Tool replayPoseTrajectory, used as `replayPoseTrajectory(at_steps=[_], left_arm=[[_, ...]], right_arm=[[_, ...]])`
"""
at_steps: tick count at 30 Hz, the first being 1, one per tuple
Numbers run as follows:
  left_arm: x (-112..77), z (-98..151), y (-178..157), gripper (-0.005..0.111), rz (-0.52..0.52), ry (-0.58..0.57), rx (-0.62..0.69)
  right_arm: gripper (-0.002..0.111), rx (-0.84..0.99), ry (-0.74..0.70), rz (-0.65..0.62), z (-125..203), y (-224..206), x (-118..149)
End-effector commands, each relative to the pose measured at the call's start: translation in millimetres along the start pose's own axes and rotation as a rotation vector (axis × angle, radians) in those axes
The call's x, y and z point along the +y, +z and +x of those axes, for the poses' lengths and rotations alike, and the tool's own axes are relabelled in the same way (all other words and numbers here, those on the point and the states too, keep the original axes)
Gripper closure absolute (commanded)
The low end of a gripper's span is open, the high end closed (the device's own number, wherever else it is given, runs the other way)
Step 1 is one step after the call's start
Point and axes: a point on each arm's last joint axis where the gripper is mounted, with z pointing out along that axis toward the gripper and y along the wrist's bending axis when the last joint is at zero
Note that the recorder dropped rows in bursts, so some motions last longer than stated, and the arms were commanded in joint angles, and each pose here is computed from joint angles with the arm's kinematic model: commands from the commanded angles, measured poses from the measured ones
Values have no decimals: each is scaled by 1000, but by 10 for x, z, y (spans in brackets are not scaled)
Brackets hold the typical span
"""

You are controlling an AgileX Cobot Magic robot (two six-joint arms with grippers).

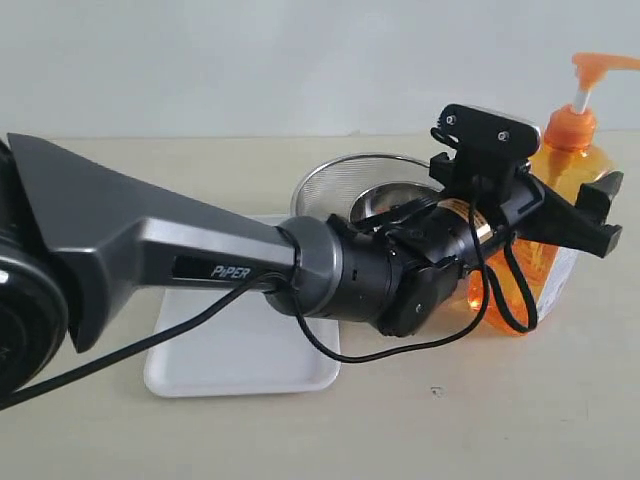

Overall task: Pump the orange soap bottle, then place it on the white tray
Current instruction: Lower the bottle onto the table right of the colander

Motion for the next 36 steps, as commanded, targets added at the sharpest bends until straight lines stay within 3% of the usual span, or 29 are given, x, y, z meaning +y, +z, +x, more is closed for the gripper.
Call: replayPoseTrajectory(at_steps=[1,17,26,36], left_arm=[[-68,-114,-6,19,12,-12,-20],[-103,-406,-81,19,3,39,118],[-343,-468,-136,19,49,41,116],[-271,-659,-643,19,17,53,44]], right_arm=[[108,-15,2,5,-12,-4,-3],[108,-15,2,5,-12,-4,-3],[108,-15,2,5,-12,-4,-3],[108,-15,2,5,-12,-4,-3]])
